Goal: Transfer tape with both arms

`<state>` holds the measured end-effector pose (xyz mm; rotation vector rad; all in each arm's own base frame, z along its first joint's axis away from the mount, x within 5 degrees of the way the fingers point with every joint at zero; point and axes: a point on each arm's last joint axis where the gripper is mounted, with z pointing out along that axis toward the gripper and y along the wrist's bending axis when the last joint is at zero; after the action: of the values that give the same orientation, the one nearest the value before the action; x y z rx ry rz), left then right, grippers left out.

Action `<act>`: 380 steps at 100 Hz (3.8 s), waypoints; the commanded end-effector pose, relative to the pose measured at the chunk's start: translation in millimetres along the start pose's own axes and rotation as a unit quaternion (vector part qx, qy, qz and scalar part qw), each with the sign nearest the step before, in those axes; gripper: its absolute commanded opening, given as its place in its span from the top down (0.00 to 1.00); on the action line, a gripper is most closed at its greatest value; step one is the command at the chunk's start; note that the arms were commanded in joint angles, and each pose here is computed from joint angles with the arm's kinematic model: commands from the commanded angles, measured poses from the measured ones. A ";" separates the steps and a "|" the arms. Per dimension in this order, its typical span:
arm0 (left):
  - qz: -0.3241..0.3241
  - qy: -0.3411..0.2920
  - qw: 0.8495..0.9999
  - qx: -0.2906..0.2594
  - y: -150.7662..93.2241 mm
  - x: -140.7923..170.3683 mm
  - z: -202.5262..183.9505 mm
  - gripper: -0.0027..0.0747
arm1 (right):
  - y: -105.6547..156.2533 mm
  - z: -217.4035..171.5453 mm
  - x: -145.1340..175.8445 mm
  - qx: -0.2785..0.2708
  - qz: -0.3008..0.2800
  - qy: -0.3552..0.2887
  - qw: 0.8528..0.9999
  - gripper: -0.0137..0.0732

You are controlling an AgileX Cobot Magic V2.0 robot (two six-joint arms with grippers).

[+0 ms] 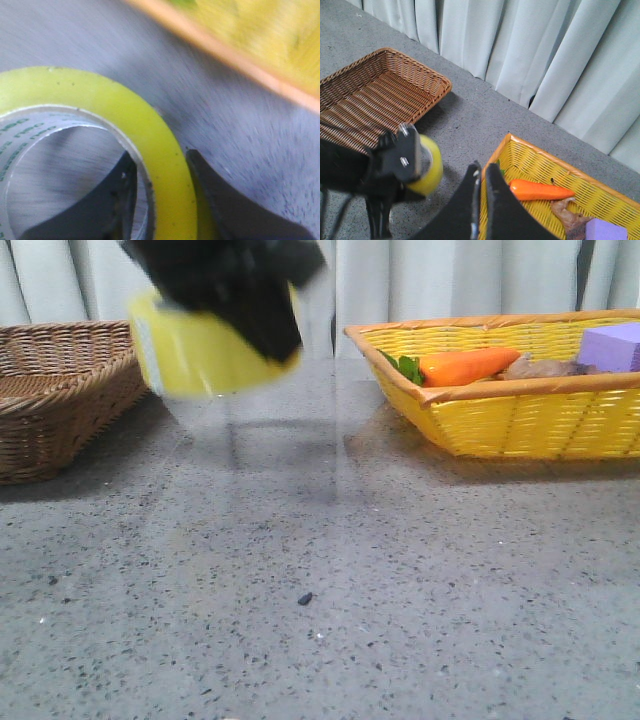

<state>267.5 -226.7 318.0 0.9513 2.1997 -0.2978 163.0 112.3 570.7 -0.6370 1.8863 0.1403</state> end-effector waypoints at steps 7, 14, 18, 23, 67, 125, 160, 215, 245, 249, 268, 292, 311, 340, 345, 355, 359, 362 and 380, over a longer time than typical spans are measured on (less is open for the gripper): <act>-0.024 -0.134 0.989 -0.059 33.9 -25.0 -80.8 0.99 | -6.3 -11.6 -2.1 0.016 -0.004 -0.028 0.999 0.93; -0.043 -0.138 0.986 -0.085 51.0 -19.4 -99.4 0.99 | -5.5 -8.8 -1.1 0.015 -0.005 -0.025 1.000 0.93; -0.056 -0.131 0.985 -0.100 61.5 -14.4 -107.0 0.99 | -4.9 -7.0 -0.3 0.015 -0.006 -0.022 1.000 0.93; -0.072 -0.113 0.984 -0.116 74.2 -7.4 -110.9 0.99 | -4.3 -5.3 0.1 0.015 -0.007 -0.021 1.000 0.93; -0.136 0.011 0.979 -0.149 133.4 41.9 -45.8 0.99 | -2.7 -1.3 -0.7 0.012 -0.009 -0.031 0.999 0.93; -0.139 0.006 0.980 -0.143 136.2 40.2 -35.9 0.62 | -2.7 -1.2 -0.3 0.012 -0.006 -0.029 0.999 0.93; -0.154 -0.178 0.961 -0.148 101.7 17.1 -144.9 0.81 | -4.8 -13.4 12.6 0.013 0.008 -0.037 0.999 0.93; -0.144 -0.353 0.910 -0.165 21.7 116.8 -240.6 0.99 | -4.4 -97.6 161.0 -0.002 0.013 -0.221 0.975 0.93; -0.132 -0.393 0.894 -0.171 -12.0 190.7 -239.9 0.99 | 2.0 -110.8 250.5 0.018 -0.006 -0.305 0.952 0.93; -0.131 -0.397 0.892 -0.172 -14.9 198.1 -238.4 0.99 | 2.0 -111.0 258.3 0.026 -0.012 -0.309 0.951 0.93; -0.122 -0.421 0.882 -0.176 -26.9 229.4 -231.7 0.99 | 3.4 -107.7 287.6 0.048 -0.029 -0.319 0.946 0.93; -0.119 -0.426 0.879 -0.175 -30.3 237.8 -229.7 0.99 | 4.3 -101.6 290.8 0.048 -0.030 -0.296 0.954 0.93; -0.119 -0.426 0.879 -0.175 -30.3 237.8 -229.7 0.99 | 4.3 -101.6 290.8 0.048 -0.030 -0.296 0.954 0.93; -0.120 -0.426 0.879 -0.176 -29.5 238.5 -227.0 0.99 | 4.3 -101.6 290.8 0.048 -0.030 -0.296 0.954 0.93; -0.123 -0.421 0.881 -0.176 -28.3 240.4 -221.7 0.99 | 4.3 -101.6 290.8 0.048 -0.030 -0.296 0.954 0.93; -0.123 -0.397 0.890 -0.191 -24.6 247.1 -207.2 0.99 | 4.3 -101.6 290.8 0.048 -0.030 -0.296 0.954 0.93; -0.113 -0.386 0.890 -0.214 -21.3 250.7 -200.8 0.99 | 4.3 -101.6 290.8 0.048 -0.030 -0.296 0.954 0.93; -0.110 -0.380 0.890 -0.228 -19.3 253.4 -196.3 0.99 | 4.3 -101.6 290.8 0.048 -0.030 -0.296 0.954 0.93; -0.143 -0.397 0.860 -0.289 -9.8 276.8 -165.1 0.99 | 4.3 -101.6 290.8 0.048 -0.030 -0.296 0.954 0.93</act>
<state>41.7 -11.5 244.1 0.1819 1.6297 -0.1515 4.0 -25.2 340.1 -0.5364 1.3790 0.1825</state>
